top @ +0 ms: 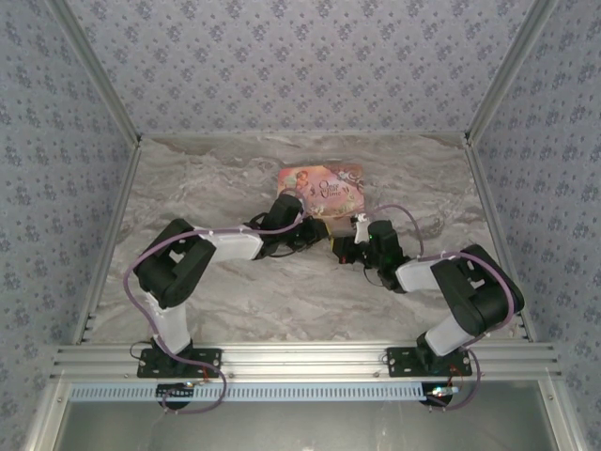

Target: Unlock the padlock with the key

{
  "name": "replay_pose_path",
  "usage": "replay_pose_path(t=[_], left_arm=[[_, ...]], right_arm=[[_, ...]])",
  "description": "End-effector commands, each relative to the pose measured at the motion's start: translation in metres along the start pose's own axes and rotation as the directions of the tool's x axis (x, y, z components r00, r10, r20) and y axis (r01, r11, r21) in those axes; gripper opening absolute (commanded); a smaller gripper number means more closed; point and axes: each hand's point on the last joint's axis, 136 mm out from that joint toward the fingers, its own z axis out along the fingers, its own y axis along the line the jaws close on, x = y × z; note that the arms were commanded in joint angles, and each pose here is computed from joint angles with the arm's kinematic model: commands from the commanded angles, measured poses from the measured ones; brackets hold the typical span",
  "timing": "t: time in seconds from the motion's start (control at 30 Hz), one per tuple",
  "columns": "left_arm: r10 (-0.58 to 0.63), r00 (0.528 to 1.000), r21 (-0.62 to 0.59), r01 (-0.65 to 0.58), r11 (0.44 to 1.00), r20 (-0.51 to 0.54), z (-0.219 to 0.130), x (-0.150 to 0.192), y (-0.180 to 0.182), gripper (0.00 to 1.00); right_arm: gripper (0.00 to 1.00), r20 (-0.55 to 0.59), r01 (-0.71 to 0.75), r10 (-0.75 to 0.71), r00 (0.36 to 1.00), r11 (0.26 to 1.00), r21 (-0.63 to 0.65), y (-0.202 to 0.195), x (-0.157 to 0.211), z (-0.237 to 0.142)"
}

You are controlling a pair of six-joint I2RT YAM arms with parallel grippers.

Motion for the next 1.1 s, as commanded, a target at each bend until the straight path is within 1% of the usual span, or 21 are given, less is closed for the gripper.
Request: replay_pose_path(t=[0.0, 0.13, 0.23, 0.27, 0.3, 0.4, 0.6, 0.9, 1.0, 1.07], left_arm=[[-0.039, 0.999, 0.011, 0.04, 0.999, -0.022, -0.001, 0.007, 0.002, 0.25], [-0.04, 0.999, 0.003, 0.04, 0.999, -0.005, -0.005, 0.007, 0.006, 0.34], [-0.046, 0.999, -0.009, 0.046, 0.999, 0.017, -0.011, 0.005, 0.011, 0.45], [-0.05, 0.998, -0.013, 0.051, 0.999, 0.029, -0.014, 0.004, 0.013, 0.48], [-0.055, 0.998, -0.019, 0.055, 0.998, 0.038, -0.016, 0.003, 0.015, 0.5], [-0.068, 0.996, -0.026, 0.07, 0.997, 0.056, -0.02, 0.001, 0.02, 0.53], [-0.112, 0.992, 0.017, 0.112, 0.994, 0.055, -0.014, 0.001, 0.02, 0.54], [-0.168, 0.984, 0.061, 0.165, 0.984, 0.051, -0.003, 0.0, 0.021, 0.44], [-0.178, 0.982, 0.047, 0.176, 0.983, 0.054, -0.003, 0.001, 0.026, 0.44], [-0.185, 0.981, 0.032, 0.183, 0.983, 0.065, -0.004, 0.001, 0.03, 0.49]], right_arm=[[0.0, 0.031, -0.043, 0.043, 0.999, 0.999, 0.004, 0.0, -0.002, 0.0], [0.0, 0.002, -0.083, 0.083, 0.997, 0.996, 0.029, -0.005, 0.008, 0.002], [0.0, -0.008, -0.111, 0.111, 0.994, 0.993, 0.034, -0.008, 0.013, 0.004], [0.0, -0.009, -0.143, 0.144, 0.99, 0.989, 0.034, -0.007, 0.014, 0.004], [0.0, -0.011, -0.159, 0.159, 0.987, 0.987, 0.035, -0.008, 0.014, 0.004], [0.0, -0.002, -0.185, 0.186, 0.983, 0.982, 0.026, -0.006, 0.012, 0.004], [0.0, -0.003, -0.235, 0.235, 0.972, 0.972, -0.009, 0.005, 0.005, 0.005], [0.0, -0.013, -0.3, 0.299, 0.954, 0.953, -0.042, 0.017, -0.002, 0.006], [0.0, -0.01, -0.322, 0.322, 0.947, 0.945, -0.047, 0.02, -0.005, 0.006], [0.0, -0.011, -0.326, 0.326, 0.945, 0.944, -0.047, 0.02, -0.007, 0.007]])
